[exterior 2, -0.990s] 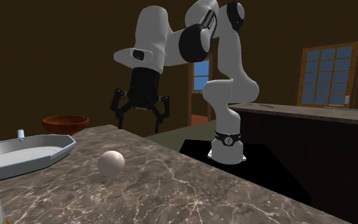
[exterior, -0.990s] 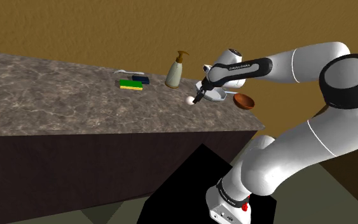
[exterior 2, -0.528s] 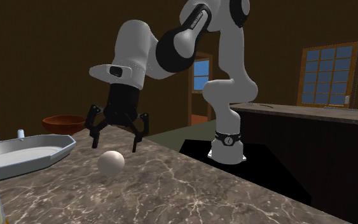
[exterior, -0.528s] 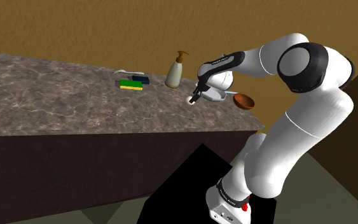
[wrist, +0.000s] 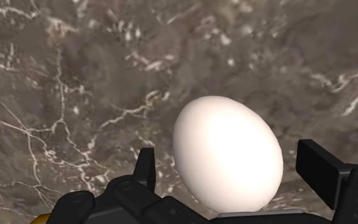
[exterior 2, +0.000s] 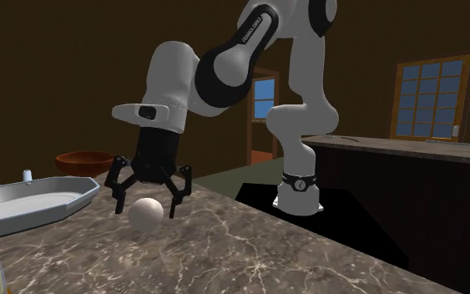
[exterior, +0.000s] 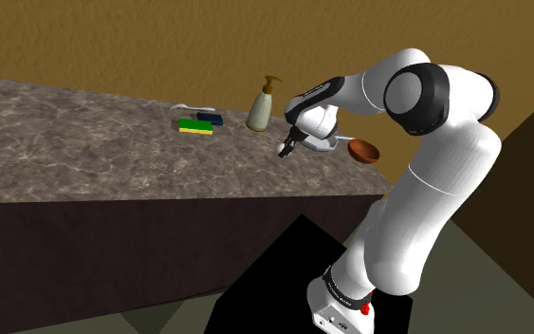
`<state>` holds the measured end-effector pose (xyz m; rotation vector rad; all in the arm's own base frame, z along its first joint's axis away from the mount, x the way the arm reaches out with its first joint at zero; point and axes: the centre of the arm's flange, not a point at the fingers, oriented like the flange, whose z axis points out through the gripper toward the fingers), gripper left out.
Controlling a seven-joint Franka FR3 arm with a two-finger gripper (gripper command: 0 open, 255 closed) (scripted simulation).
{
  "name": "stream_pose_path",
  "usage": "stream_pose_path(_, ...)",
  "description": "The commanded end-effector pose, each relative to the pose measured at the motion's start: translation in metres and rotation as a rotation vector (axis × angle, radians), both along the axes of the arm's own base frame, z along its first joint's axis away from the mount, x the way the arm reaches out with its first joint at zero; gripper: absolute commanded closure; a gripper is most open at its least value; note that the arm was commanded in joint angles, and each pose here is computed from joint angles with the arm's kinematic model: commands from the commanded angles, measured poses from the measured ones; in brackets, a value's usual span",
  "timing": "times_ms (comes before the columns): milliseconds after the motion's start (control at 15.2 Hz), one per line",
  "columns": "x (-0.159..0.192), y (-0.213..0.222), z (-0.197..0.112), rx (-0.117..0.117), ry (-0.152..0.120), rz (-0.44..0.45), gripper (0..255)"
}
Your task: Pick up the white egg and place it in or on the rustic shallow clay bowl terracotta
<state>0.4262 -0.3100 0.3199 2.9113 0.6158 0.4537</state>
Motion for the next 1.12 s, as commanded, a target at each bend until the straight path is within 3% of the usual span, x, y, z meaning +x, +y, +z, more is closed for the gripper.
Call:
stream_pose_path(0, 0.0, 0.0, -0.001, 0.0, -0.001, 0.0, 0)
stream_pose_path(264, 0.0, 0.0, -0.001, 0.0, 0.0, 0.0, 0)
stream_pose_path(330, 0.0, 0.0, -0.001, 0.0, 0.0, 0.0, 255)
stream_pose_path(1056, 0.0, 0.0, 0.01, 0.0, -0.001, 0.0, 255)
